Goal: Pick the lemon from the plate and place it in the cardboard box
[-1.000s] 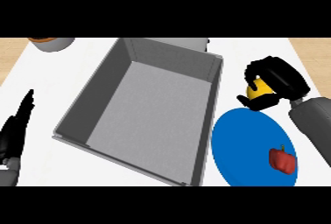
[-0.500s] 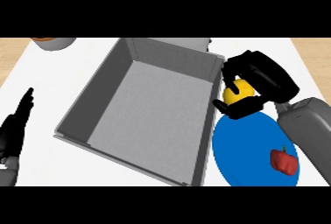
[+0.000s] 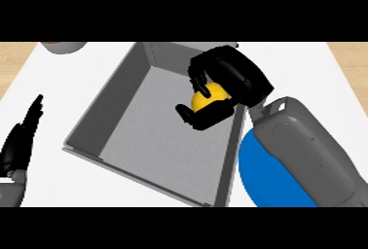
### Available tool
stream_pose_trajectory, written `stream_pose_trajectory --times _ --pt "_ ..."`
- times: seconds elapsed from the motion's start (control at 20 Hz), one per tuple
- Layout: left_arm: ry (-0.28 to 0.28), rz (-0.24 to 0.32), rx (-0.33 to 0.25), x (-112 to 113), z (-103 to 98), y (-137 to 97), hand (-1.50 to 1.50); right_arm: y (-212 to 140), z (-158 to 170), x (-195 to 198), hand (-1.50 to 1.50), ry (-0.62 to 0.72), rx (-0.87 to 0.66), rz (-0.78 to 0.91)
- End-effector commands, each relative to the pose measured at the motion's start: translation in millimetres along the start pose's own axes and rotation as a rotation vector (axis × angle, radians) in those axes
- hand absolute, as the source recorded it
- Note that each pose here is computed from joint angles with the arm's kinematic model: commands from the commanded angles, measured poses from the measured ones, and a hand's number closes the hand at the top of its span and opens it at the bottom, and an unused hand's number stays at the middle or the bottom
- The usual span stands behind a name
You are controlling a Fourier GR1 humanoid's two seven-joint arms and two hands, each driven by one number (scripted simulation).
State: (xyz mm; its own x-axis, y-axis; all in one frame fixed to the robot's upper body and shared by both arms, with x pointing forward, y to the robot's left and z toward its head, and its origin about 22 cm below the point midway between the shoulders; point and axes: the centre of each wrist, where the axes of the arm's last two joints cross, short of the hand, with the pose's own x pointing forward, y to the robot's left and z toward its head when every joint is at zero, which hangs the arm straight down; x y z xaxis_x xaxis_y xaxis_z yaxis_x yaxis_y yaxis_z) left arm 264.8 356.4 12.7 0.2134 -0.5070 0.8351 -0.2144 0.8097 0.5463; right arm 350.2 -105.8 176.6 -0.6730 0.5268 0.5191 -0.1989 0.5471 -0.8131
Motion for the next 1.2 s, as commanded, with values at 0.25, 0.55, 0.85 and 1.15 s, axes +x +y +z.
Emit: stream_pose_trajectory --times 0.25,0.55,0.85,1.15 --pt "-0.022 0.006 -0.013 8 17 -6 0.0 60 -68 38 1.5 0.063 0.046 -0.092" --pt "-0.018 0.003 -0.007 7 -12 -10 0.0 74 -91 16 1.5 0.131 0.074 -0.052" --pt "-0.051 -0.003 -0.025 19 -7 -23 0.0 109 -77 -7 -1.5 0.295 0.079 -0.067" --pt "-0.061 -0.001 -0.057 29 -20 -10 0.0 111 -80 -11 -1.5 0.338 0.097 -0.164"
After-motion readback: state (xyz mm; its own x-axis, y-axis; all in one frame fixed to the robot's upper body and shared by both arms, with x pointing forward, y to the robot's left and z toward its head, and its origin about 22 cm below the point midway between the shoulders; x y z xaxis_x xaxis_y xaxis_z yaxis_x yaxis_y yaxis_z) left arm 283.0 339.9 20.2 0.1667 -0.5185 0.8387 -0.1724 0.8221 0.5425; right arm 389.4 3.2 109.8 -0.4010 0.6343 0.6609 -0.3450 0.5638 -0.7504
